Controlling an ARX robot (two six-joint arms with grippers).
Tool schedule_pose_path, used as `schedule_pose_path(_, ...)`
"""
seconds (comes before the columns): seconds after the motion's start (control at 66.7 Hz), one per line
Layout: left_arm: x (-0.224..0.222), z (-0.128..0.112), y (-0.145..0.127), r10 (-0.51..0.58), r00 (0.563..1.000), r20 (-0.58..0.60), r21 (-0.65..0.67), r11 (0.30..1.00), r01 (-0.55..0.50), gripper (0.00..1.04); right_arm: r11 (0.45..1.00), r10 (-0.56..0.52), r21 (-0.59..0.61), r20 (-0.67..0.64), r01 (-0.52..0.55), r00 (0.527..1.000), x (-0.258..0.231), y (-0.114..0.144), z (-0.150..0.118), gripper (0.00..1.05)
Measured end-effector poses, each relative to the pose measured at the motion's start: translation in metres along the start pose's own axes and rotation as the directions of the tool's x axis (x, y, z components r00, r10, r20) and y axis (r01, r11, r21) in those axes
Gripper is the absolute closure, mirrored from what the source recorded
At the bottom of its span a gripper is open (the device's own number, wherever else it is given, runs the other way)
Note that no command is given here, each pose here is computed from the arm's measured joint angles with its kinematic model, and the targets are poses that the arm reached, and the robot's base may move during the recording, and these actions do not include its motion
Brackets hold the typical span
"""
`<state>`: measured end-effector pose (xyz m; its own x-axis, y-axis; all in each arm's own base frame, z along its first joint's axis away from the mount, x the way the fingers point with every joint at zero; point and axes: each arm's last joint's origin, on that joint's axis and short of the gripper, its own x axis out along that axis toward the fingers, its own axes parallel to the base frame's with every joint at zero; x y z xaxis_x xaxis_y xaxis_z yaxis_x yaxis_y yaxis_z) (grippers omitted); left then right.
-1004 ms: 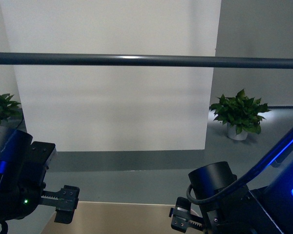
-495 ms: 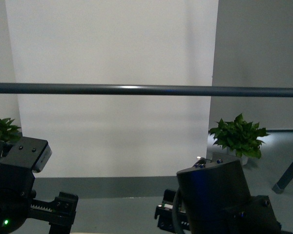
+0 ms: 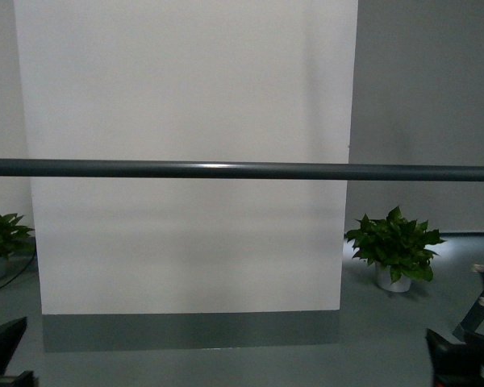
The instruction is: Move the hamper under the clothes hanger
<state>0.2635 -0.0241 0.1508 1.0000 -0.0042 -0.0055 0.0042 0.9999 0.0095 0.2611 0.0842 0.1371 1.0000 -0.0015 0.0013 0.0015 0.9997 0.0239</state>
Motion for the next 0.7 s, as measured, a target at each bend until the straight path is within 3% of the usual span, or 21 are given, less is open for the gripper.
schedule_pose_path(0.225, -0.033, 0.009, 0.008, 0.001, 1.000, -0.010, -0.010, 1.000, -0.001, 1.03, 1.000, 0.010, -0.026, -0.022, -0.010, 1.000, -0.036, -0.031, 0.005, 1.03)
schedule_pose_path(0.705, -0.090, 0.010, 0.023, 0.001, 1.000, -0.010, -0.011, 1.000, -0.002, 1.01, 1.000, 0.006, -0.025, -0.022, -0.006, 1.000, -0.089, -0.066, 0.025, 1.03)
